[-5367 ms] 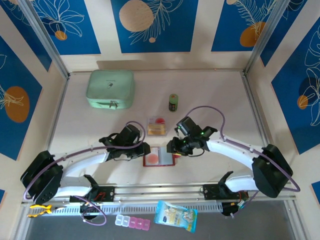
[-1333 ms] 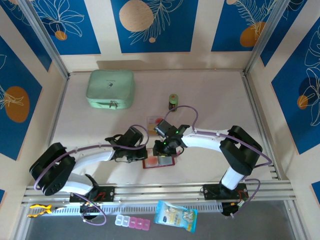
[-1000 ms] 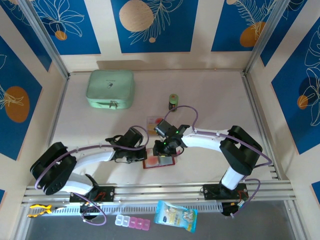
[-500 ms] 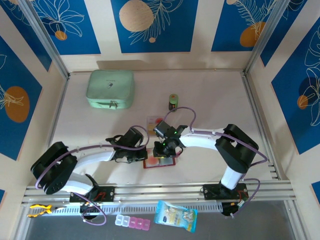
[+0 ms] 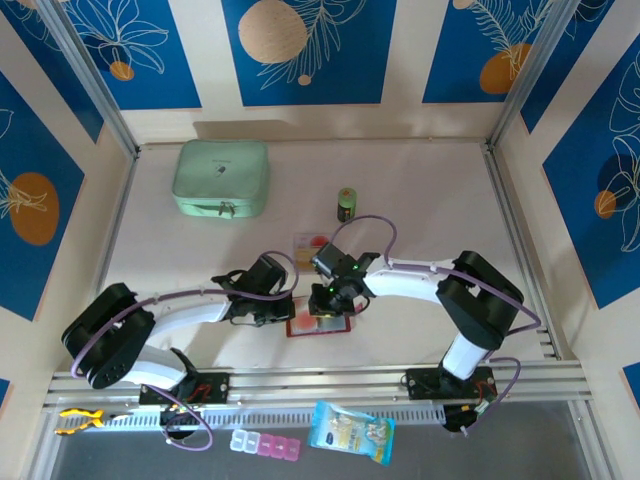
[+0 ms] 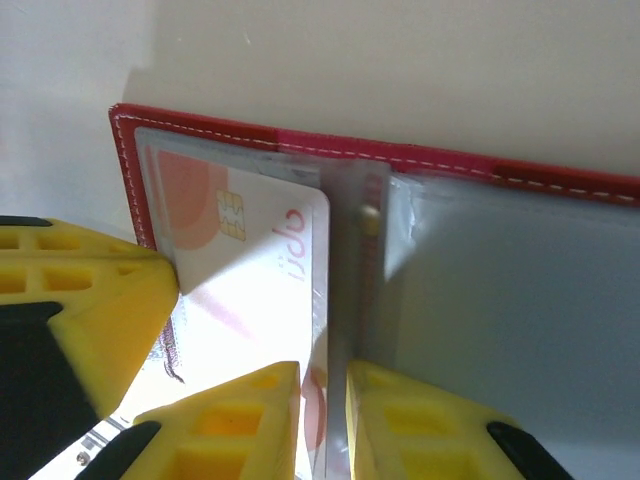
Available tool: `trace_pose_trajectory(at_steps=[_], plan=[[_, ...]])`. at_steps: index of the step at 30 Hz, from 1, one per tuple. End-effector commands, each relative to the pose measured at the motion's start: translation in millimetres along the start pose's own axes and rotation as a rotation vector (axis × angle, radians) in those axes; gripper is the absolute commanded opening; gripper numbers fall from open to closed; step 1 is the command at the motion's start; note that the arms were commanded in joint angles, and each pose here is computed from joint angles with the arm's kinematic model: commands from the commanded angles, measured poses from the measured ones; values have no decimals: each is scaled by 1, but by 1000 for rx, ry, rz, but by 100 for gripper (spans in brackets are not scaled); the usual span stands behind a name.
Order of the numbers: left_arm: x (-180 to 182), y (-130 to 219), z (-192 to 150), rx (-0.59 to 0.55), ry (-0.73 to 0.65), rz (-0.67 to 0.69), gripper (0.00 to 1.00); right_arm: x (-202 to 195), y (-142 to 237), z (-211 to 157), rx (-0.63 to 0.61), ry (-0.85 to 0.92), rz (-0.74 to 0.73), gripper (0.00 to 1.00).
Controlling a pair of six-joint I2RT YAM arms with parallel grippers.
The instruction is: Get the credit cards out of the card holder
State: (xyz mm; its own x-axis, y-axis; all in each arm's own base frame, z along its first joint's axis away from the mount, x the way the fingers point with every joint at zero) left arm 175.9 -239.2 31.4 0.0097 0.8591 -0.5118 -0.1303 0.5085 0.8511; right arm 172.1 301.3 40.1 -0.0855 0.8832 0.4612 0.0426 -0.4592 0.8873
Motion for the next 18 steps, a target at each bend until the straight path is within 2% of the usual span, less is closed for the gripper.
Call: trace_pose_trajectory(at_steps=[1, 10, 18], plan=[[17, -5, -9, 43, 18, 55, 4, 0, 7, -2, -6, -10, 16, 20], [18, -5, -10, 46, 21, 58, 4, 5, 4, -2, 1, -4, 44, 15], [16, -4, -9, 41, 21, 55, 4, 2, 7, -1, -13, -10, 25, 21]])
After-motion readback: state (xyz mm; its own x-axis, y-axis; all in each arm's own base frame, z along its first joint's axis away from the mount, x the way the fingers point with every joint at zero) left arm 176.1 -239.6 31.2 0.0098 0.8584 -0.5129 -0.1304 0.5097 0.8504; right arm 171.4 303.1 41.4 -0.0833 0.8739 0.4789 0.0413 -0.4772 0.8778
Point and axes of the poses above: each hand's point on the last joint's axis, 136 mm out from that joint toward the fingers, its own y axis back along the fingers, its own x axis along the line the jaws close on, z = x × y, the point moved 1 cm from there along y, back along the fingers
